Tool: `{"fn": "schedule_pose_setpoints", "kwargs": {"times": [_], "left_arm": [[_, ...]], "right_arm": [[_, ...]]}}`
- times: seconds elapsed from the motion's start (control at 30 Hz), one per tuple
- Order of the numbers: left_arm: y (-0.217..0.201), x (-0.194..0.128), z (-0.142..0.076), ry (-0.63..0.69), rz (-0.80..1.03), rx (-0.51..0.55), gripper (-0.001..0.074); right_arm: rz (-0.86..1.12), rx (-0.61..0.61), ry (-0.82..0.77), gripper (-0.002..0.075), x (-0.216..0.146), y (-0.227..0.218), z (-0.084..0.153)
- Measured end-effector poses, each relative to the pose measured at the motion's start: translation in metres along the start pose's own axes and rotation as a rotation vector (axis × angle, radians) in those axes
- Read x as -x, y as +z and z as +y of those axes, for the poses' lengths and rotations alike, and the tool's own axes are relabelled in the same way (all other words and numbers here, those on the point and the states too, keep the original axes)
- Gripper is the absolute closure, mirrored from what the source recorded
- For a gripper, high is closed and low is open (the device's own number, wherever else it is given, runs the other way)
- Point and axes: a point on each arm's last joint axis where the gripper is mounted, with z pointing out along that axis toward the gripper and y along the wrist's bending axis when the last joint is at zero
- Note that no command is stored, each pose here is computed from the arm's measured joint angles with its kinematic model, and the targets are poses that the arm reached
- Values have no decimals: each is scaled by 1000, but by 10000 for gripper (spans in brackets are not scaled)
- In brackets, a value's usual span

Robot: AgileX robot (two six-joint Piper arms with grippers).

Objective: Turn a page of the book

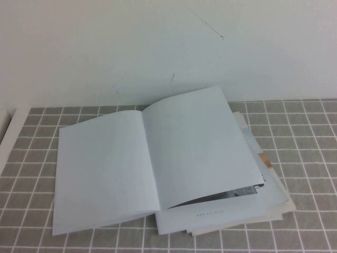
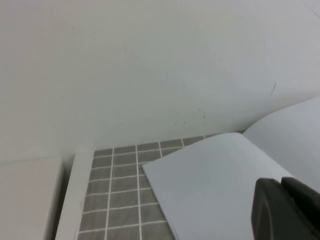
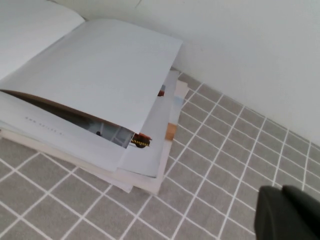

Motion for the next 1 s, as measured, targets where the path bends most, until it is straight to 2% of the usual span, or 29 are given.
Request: {"fn": "schedule_pose_setpoints", "kwargs": {"times": [0.3,0.47,1.0], "left_arm": [[10,-33,1,-50,78,1,739],[11,-37,1,-56,101,-7,739],[9,-46,-3,-58,196,-41,739]], "right_arm": [[-31,-19,-18,727,2,1,-1],[-148,-49,-19,727,13,0,-4],[-160,-53,-20,727,14,-1,-4]]}}
